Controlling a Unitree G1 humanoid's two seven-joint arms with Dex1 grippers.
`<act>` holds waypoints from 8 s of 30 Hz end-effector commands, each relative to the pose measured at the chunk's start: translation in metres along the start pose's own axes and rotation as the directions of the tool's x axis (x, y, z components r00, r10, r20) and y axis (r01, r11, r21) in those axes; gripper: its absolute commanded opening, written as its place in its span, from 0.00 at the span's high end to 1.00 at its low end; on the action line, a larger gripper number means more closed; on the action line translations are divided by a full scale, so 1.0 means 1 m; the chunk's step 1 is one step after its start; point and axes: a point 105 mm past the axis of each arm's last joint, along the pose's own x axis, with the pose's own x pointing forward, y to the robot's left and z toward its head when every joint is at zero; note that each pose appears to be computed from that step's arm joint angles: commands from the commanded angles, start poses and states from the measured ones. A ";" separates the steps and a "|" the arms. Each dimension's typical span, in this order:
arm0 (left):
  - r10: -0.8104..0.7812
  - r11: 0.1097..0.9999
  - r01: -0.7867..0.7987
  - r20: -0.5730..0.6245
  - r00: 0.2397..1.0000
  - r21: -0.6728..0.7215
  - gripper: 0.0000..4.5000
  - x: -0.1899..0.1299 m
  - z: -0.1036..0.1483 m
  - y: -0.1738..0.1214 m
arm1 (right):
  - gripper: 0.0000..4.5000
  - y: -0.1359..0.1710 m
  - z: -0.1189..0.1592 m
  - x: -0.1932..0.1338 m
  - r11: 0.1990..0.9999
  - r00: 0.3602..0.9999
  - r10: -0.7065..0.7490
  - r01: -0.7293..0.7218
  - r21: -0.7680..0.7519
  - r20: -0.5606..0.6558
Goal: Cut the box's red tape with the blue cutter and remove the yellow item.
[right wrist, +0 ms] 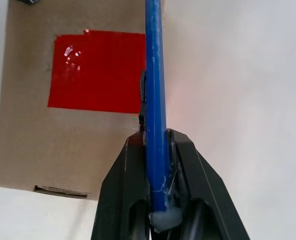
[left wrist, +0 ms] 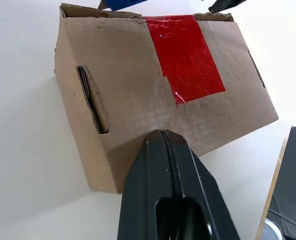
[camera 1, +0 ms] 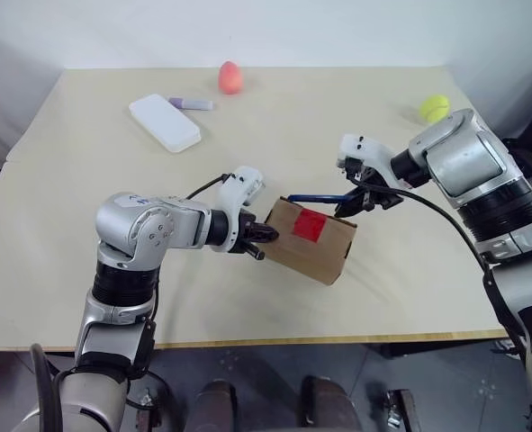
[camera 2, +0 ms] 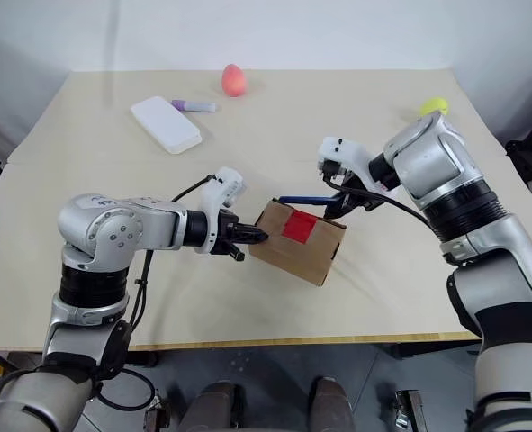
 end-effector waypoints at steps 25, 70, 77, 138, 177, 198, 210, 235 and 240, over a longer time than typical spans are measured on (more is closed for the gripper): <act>0.022 0.999 -0.025 -0.063 0.998 -0.035 1.00 0.012 -0.014 0.008 | 0.96 0.009 -0.037 -0.023 0.999 0.984 0.034 -0.039 -0.028 -0.174; 0.008 1.000 -0.009 -0.056 0.998 -0.020 1.00 0.013 -0.013 0.005 | 0.96 -0.009 -0.081 -0.049 0.977 0.972 -0.100 0.137 0.164 -0.214; -0.004 1.000 0.004 -0.064 0.998 -0.005 1.00 0.009 -0.014 0.006 | 0.96 -0.009 -0.058 -0.061 0.941 0.967 -0.253 0.241 0.236 0.024; -0.141 0.987 0.139 -0.021 0.990 -0.081 1.00 0.004 -0.020 -0.021 | 0.96 0.064 -0.079 -0.038 0.901 0.960 -0.279 0.247 0.357 0.040; -0.333 0.942 0.336 -0.162 0.929 -0.006 1.00 -0.027 -0.027 -0.027 | 0.89 -0.051 -0.037 0.012 0.931 0.894 -0.365 0.343 0.127 0.260; -0.085 0.995 0.086 0.010 0.996 -0.057 1.00 0.015 -0.019 0.020 | 0.99 0.046 -0.034 0.057 0.993 0.986 0.102 -0.094 -0.065 0.130; -0.100 0.995 0.098 -0.074 0.992 -0.033 1.00 -0.004 -0.030 0.021 | 0.99 0.074 -0.013 0.069 0.994 0.977 0.109 -0.103 -0.041 0.182; -0.216 0.974 0.212 0.045 0.975 0.083 1.00 -0.031 0.030 0.012 | 0.01 0.030 0.002 -0.021 0.844 0.802 -0.501 0.369 0.389 0.325; -0.232 0.961 0.233 -0.021 0.972 0.150 1.00 -0.006 0.024 0.007 | 0.01 0.045 -0.003 -0.005 0.854 0.825 -0.457 0.303 0.422 0.333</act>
